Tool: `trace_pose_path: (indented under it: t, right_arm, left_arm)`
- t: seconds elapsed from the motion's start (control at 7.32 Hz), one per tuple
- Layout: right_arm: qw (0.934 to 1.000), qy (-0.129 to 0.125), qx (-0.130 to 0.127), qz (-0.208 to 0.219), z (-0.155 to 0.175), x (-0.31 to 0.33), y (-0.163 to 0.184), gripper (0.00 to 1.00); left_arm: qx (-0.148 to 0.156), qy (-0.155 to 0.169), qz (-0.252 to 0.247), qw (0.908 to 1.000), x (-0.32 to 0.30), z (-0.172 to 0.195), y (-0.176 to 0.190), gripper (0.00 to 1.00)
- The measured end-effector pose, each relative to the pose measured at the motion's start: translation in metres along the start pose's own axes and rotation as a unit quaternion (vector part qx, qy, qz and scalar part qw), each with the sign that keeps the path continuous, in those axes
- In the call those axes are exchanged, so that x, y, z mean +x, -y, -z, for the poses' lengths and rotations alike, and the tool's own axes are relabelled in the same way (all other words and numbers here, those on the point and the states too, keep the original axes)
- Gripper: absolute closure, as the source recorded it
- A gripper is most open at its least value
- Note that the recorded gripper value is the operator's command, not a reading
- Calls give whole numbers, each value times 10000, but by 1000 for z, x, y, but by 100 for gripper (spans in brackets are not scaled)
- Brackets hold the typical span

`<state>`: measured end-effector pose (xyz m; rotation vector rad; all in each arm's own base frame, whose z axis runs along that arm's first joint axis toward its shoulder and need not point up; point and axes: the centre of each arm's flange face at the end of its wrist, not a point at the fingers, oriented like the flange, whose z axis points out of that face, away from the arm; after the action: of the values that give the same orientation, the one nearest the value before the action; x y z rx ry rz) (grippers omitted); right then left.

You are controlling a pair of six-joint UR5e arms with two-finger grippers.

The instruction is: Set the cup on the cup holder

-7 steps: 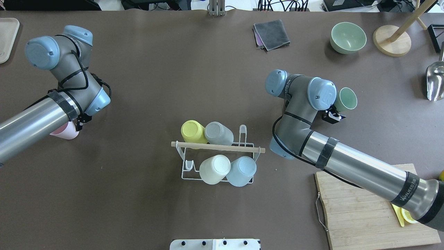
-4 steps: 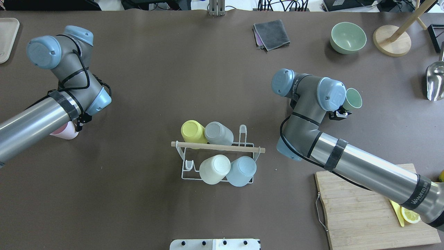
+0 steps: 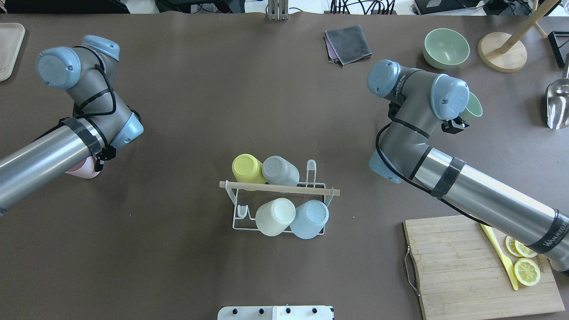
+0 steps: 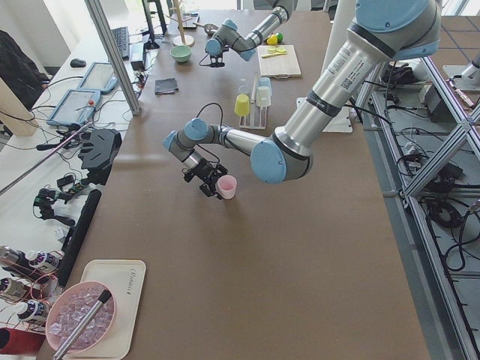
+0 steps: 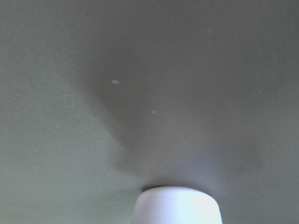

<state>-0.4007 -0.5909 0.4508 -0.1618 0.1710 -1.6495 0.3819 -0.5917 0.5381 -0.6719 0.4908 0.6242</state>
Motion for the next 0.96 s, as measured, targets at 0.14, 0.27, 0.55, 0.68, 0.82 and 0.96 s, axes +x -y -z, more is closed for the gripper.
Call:
trace_pose_path:
  t: [0.14, 0.27, 0.55, 0.68, 0.82, 0.96]
  right_arm:
    - [9999, -59, 94, 77, 2, 3, -22, 100]
    - [9996, -141, 229, 66, 4, -1, -46, 100]
    - [9976, -144, 666, -145, 6, -13, -90, 100]
    - [9946, -92, 987, -312, 13, -14, -114, 100]
    - [9898, -37, 1343, -474, 21, -17, -136, 100]
    - [9829, 18, 1737, -617, 29, -23, -158, 100]
  left_arm:
    - [-14, -4, -17, 10000, -1, -2, 0, 59]
    - [-23, -9, -48, 10000, -3, -3, -1, 87]
    - [-40, -41, -77, 10000, -11, -1, -6, 100]
    - [-86, -87, -150, 9998, -17, 5, -15, 100]
    - [-111, -115, -278, 9995, -17, 15, -26, 100]
    - [-39, -118, -422, 9990, -11, 33, -42, 100]
